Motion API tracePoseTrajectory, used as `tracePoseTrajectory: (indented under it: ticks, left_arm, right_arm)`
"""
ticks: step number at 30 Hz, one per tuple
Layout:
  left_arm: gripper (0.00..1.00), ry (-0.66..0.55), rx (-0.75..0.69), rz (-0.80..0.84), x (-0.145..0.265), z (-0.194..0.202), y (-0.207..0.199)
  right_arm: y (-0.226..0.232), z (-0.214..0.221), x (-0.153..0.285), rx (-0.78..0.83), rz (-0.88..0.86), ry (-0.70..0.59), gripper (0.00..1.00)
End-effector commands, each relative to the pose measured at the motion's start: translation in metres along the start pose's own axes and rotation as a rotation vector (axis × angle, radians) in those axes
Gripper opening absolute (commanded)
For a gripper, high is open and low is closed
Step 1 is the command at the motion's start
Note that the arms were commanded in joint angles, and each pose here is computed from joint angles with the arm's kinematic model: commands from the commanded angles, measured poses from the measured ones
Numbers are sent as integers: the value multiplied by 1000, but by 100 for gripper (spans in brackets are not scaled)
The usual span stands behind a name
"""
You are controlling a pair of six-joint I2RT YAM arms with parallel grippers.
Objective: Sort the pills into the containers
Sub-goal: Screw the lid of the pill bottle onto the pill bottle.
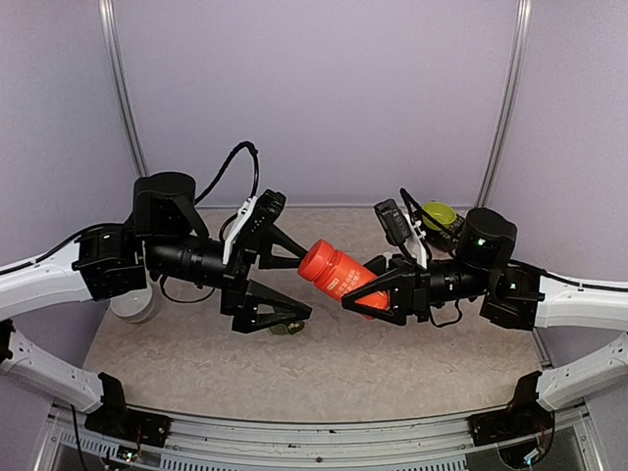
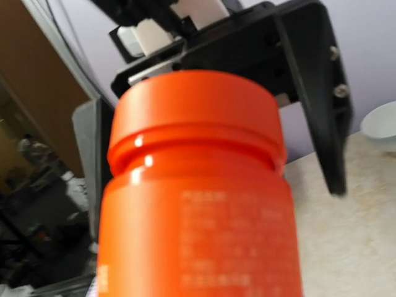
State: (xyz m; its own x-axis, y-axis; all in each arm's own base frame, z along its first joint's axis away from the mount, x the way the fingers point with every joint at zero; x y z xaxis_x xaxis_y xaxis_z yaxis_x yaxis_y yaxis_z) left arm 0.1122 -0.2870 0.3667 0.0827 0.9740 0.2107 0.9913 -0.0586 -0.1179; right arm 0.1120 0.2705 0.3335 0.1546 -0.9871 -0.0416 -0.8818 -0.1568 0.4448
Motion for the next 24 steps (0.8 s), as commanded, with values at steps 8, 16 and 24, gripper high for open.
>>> tracePoseTrajectory:
  ticks: [8,16,24]
  left_arm:
    - [99,-172,304,-155,18,-11,9]
    - [99,-385,534,-220,15,-10,19]
    - [99,-450,547,-271,9,-8,25]
  right_arm:
    - [5,-28,12,291,256,-19,0]
    - [-11,-24,3,353,345,-22,0]
    - [-15,-22,-2,381,379,-20,0]
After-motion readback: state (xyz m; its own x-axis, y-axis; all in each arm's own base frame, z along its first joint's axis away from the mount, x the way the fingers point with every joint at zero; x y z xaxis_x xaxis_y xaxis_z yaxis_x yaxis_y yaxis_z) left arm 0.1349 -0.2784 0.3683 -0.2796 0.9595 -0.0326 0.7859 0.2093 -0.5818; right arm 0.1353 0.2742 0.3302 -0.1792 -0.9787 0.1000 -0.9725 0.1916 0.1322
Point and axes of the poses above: each gripper's point midway between its finger pads, its own x axis back along the fingers, its own y axis along the line the jaws close on, z = x × y, the point moved 10 cm from there along x, back along the fingers, and after that the axes turned 3 degrees about x, right-handed, at the moved point
